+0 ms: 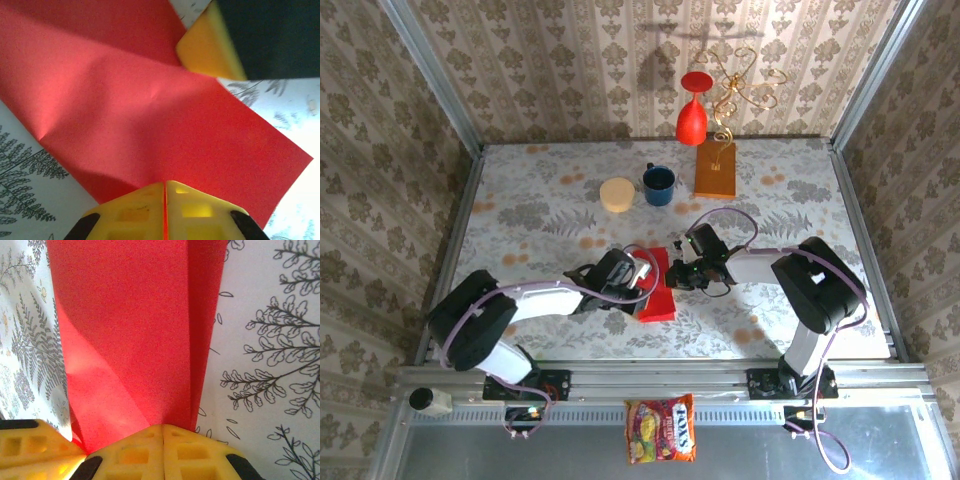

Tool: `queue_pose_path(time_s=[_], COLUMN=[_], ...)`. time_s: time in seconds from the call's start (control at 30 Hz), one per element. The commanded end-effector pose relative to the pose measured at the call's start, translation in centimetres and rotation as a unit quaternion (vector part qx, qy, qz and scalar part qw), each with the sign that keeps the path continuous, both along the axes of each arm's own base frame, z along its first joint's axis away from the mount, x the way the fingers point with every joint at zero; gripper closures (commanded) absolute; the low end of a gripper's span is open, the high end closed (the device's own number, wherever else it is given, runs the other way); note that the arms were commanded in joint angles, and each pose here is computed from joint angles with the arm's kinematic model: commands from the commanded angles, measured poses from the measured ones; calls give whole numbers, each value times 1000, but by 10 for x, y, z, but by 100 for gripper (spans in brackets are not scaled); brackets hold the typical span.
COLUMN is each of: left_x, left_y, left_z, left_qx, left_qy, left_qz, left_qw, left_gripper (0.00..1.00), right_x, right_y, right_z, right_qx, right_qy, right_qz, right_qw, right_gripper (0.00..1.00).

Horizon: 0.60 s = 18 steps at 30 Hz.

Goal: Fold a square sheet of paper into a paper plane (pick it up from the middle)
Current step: First fold in half a square sheet of paper at the center of the table.

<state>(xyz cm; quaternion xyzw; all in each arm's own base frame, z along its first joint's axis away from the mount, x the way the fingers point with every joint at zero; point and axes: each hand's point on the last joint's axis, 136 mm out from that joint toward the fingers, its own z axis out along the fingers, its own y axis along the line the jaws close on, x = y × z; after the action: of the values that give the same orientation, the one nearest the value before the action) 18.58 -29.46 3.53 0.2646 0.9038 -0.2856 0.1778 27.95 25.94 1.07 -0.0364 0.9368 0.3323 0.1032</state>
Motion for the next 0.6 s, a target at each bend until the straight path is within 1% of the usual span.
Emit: queue_pose_path(time_s=[0.0, 0.1, 0.27, 0.57], left_x=[1, -5, -20, -39], left_y=[-20, -30, -38, -23], left_z=[37, 44, 38, 11], left_qx=[-43, -54, -54, -23], left_qy=[-15, -11, 6, 37], left_qz=[-15, -30, -52, -63], left_qw=[999, 998, 997, 997], left_gripper=[88, 87, 87, 89], right_x=[-32, -32, -32, -32], right_y=[-44, -44, -45, -46], right_z=[-57, -57, -58, -58], right_qx=[-109, -109, -110, -111], right_qy=[73, 73, 75, 75], right_qz=[-25, -26, -26, -27], right_qw=[991, 991, 991, 991], right_gripper=[94, 94, 94, 94])
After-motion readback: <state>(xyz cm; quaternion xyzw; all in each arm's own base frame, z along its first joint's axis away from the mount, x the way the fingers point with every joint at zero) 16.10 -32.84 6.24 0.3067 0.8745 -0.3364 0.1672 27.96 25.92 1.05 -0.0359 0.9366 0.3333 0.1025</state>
